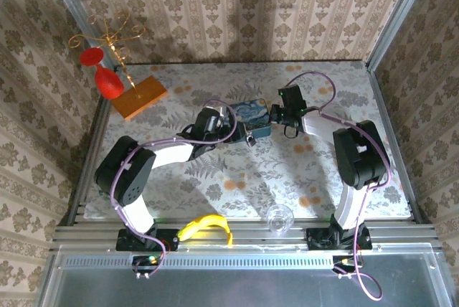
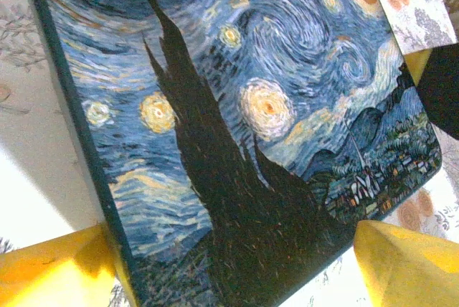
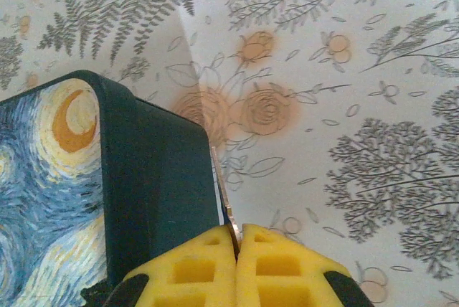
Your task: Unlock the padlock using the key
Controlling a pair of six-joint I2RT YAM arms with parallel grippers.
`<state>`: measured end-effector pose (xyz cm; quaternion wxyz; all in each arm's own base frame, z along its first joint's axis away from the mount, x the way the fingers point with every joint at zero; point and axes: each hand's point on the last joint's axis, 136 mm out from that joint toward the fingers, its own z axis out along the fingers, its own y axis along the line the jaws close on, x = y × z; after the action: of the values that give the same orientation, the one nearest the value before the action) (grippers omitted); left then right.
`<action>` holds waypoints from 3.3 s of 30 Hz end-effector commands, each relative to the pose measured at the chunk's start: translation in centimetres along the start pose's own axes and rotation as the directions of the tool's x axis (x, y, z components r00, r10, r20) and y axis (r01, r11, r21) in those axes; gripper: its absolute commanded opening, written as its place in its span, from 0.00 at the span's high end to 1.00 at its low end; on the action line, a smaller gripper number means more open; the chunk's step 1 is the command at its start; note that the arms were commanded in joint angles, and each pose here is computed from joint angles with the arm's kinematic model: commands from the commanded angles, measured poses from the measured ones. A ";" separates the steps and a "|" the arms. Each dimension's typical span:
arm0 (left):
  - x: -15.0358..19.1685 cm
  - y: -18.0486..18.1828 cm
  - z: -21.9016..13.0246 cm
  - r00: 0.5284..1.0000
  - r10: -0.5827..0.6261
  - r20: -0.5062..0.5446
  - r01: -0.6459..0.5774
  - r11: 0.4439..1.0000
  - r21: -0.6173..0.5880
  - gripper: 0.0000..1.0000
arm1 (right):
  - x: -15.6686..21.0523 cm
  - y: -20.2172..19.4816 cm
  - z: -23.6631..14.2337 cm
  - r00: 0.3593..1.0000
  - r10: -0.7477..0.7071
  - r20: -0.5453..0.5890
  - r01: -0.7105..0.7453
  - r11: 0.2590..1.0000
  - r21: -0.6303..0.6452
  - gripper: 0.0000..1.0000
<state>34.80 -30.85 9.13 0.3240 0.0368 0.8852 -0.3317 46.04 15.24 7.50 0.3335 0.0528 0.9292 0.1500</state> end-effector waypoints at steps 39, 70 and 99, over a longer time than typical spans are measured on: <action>6.0 -3.8 3.5 0.994 0.091 -0.053 -0.093 0.995 -0.022 0.03 | 6.6 -5.2 -13.1 0.977 0.194 0.090 -0.199 0.978 0.056 1.00; 5.2 -1.1 5.9 0.989 0.137 -0.054 -0.146 0.967 -0.209 0.33 | 7.0 -4.9 -14.6 0.968 0.218 0.124 -0.220 0.976 0.002 1.00; 5.2 -1.0 6.4 0.969 0.220 -0.117 -0.248 0.891 -0.381 0.44 | 6.8 -4.6 -15.0 0.966 0.218 0.140 -0.218 0.976 -0.019 1.00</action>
<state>33.75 -36.50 3.04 0.3293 0.0765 0.9317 -0.1325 31.35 8.31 12.72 0.3780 0.1606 0.8953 0.1725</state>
